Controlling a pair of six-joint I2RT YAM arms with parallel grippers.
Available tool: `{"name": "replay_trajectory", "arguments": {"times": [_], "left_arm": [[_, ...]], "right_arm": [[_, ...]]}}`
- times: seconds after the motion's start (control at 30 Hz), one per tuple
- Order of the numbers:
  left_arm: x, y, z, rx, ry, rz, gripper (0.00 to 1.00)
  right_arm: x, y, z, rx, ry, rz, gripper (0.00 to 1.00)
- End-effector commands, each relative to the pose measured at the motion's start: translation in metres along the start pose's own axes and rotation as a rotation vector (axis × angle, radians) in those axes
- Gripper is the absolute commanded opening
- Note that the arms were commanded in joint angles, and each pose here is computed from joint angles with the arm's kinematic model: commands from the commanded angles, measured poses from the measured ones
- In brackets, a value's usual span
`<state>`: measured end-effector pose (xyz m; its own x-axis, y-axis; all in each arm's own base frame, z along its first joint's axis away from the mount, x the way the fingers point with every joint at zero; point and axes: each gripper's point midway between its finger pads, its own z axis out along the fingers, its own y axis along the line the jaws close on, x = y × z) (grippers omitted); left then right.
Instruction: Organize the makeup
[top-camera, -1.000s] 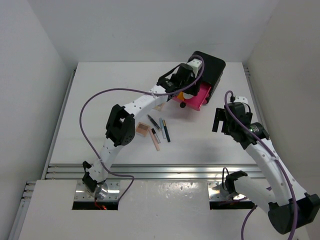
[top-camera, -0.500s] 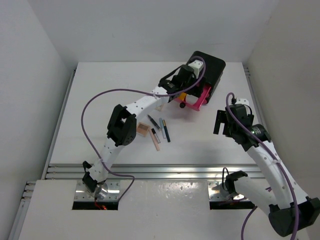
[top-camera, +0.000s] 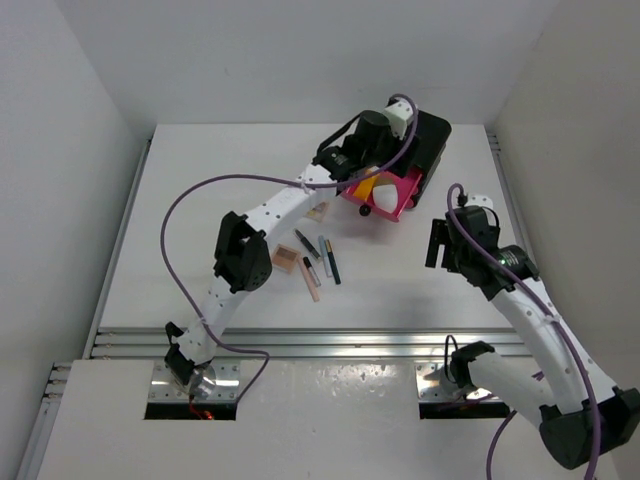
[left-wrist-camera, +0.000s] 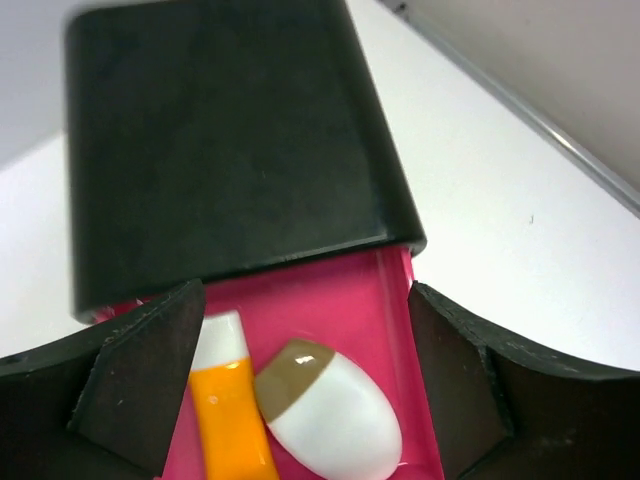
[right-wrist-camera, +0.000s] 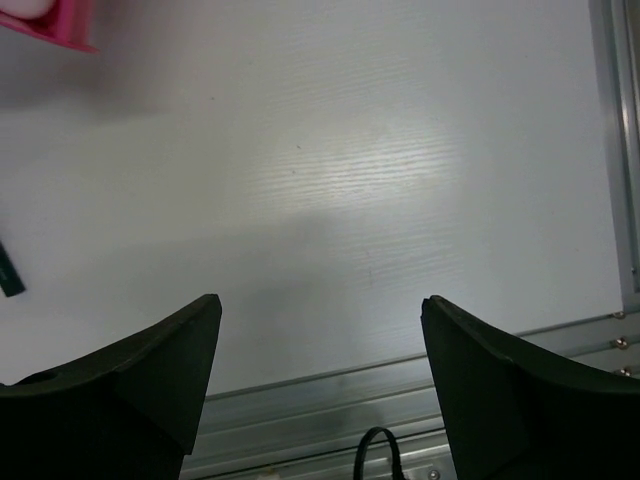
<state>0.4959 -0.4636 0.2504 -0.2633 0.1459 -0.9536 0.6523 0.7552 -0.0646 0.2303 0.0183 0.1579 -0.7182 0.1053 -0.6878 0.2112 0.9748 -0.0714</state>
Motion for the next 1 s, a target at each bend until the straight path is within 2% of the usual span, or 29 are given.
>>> {"name": "replay_trajectory", "arguments": {"times": [0.0,0.03,0.07,0.1,0.17,0.2,0.23,0.27,0.3,0.33,0.37,0.43,0.5,0.53,0.63,0.67,0.97], "left_arm": [[-0.09,0.014,-0.048,-0.022,-0.169,0.059,0.84],[-0.1,0.023,-0.061,-0.035,-0.172,0.056,0.75],[-0.103,0.032,-0.067,-0.05,-0.168,0.053,0.75],[-0.109,0.055,-0.076,-0.087,-0.168,0.054,0.66],[-0.094,0.081,-0.088,-0.12,-0.1,0.042,0.61],[-0.105,0.106,-0.111,-0.155,-0.111,0.04,0.6],[-0.093,0.12,-0.127,-0.181,-0.067,0.03,0.59],[-0.071,0.135,-0.124,-0.192,-0.012,0.017,0.59],[-0.06,0.16,-0.144,-0.23,0.02,-0.004,0.59],[-0.07,0.173,-0.16,-0.257,0.003,-0.001,0.59],[-0.042,0.183,-0.165,-0.263,0.07,-0.021,0.59],[-0.02,0.212,-0.194,-0.307,0.116,-0.035,0.6],[-0.004,0.226,-0.21,-0.335,0.143,-0.068,0.61],[0.017,0.237,-0.218,-0.349,0.181,-0.103,0.61],[0.028,0.248,-0.236,-0.374,0.176,-0.175,0.61],[0.043,0.249,-0.237,-0.37,0.194,-0.205,0.61],[0.056,0.269,-0.248,-0.371,0.175,-0.263,0.61]], "right_arm": [[-0.035,0.023,-0.007,-0.048,-0.109,0.089,0.81],[-0.043,0.035,-0.003,-0.055,-0.136,0.107,0.76],[-0.047,0.039,-0.002,-0.05,-0.151,0.121,0.74],[-0.054,0.053,-0.004,-0.078,-0.178,0.121,0.72],[-0.065,0.073,-0.003,-0.082,-0.209,0.129,0.71],[-0.069,0.087,-0.002,-0.086,-0.22,0.112,0.71],[-0.068,0.106,0.006,-0.087,-0.2,0.099,0.72],[-0.071,0.113,0.007,-0.083,-0.212,0.097,0.73],[-0.077,0.131,0.006,-0.092,-0.228,0.098,0.75],[-0.079,0.133,0.008,-0.08,-0.229,0.095,0.75],[-0.077,0.146,0.014,-0.074,-0.233,0.092,0.76],[-0.084,0.158,0.019,-0.062,-0.254,0.138,0.76],[-0.082,0.171,0.031,-0.05,-0.253,0.155,0.76],[-0.082,0.177,0.035,-0.056,-0.255,0.179,0.76],[-0.077,0.19,0.047,-0.028,-0.24,0.183,0.74],[-0.08,0.192,0.047,-0.023,-0.247,0.208,0.74],[-0.086,0.223,0.091,0.011,-0.272,0.236,0.69]]}}
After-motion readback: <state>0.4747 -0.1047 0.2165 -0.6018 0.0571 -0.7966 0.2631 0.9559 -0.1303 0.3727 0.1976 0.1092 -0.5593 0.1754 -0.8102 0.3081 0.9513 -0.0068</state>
